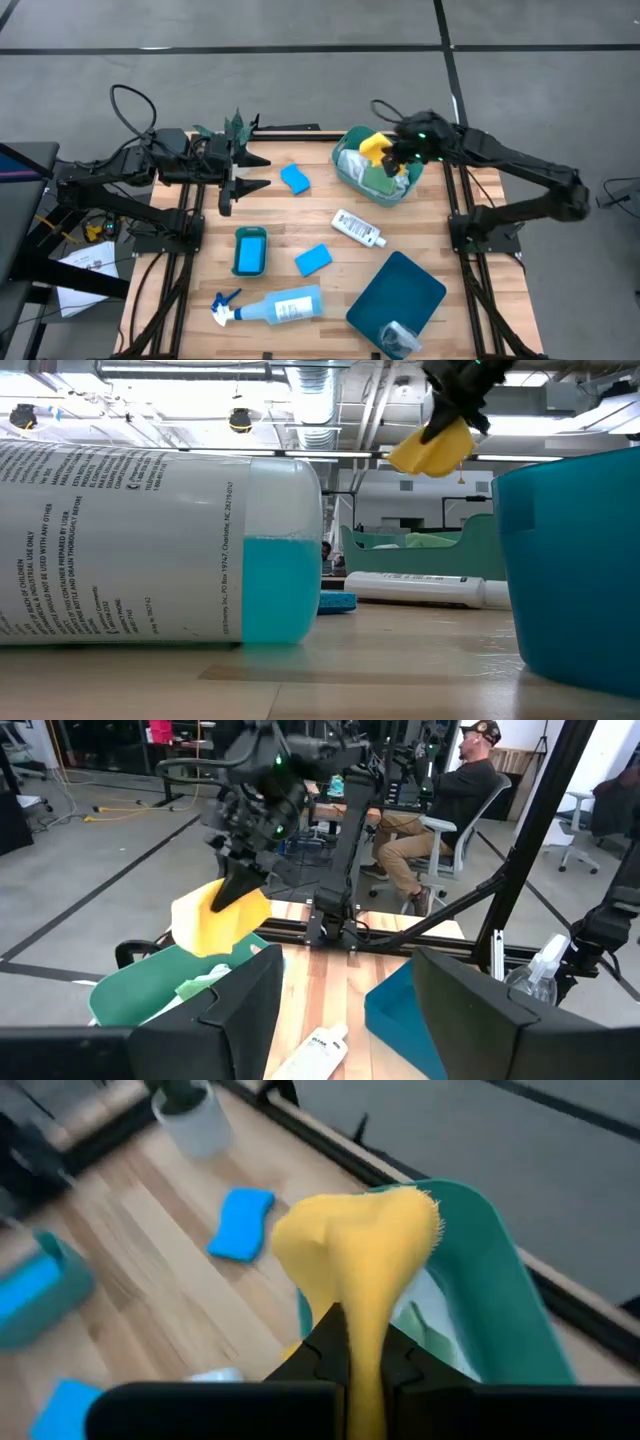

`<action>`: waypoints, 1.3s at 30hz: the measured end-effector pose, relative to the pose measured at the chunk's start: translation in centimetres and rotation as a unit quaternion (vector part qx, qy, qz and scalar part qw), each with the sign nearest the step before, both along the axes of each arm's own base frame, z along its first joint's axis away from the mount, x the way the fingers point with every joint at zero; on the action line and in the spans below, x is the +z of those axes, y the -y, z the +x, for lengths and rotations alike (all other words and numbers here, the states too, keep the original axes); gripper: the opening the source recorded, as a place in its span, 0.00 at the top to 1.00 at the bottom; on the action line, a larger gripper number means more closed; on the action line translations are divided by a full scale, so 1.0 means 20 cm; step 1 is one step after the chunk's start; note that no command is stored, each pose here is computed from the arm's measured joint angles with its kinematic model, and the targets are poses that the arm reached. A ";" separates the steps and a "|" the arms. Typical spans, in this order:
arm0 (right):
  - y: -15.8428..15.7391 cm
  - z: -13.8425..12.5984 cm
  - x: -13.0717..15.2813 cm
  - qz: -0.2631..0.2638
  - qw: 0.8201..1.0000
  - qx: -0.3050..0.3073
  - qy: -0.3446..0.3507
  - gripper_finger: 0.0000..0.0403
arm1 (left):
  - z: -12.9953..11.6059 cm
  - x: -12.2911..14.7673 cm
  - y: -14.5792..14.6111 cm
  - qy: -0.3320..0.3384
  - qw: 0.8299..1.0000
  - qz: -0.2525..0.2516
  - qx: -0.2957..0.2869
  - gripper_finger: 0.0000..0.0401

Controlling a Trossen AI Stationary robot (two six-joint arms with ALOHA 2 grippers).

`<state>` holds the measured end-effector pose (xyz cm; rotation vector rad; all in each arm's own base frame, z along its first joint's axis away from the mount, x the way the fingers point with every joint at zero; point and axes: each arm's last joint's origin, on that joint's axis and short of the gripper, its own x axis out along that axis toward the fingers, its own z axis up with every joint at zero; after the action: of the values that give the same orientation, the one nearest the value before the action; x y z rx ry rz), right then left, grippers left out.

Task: Pick & Place Kitchen Items
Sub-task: Put the yellow towel into the big green bin

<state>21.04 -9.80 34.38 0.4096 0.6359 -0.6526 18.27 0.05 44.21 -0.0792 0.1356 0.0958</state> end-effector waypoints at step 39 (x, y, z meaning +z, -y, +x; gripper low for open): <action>0.16 -0.03 -0.77 0.071 0.993 -0.078 -0.060 1.00 | 0.14 -0.07 0.00 -0.034 0.999 -0.036 0.007 0.48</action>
<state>20.50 -13.09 19.03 0.5597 0.7735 -0.7870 21.08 0.01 42.81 -0.1494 0.2064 0.1069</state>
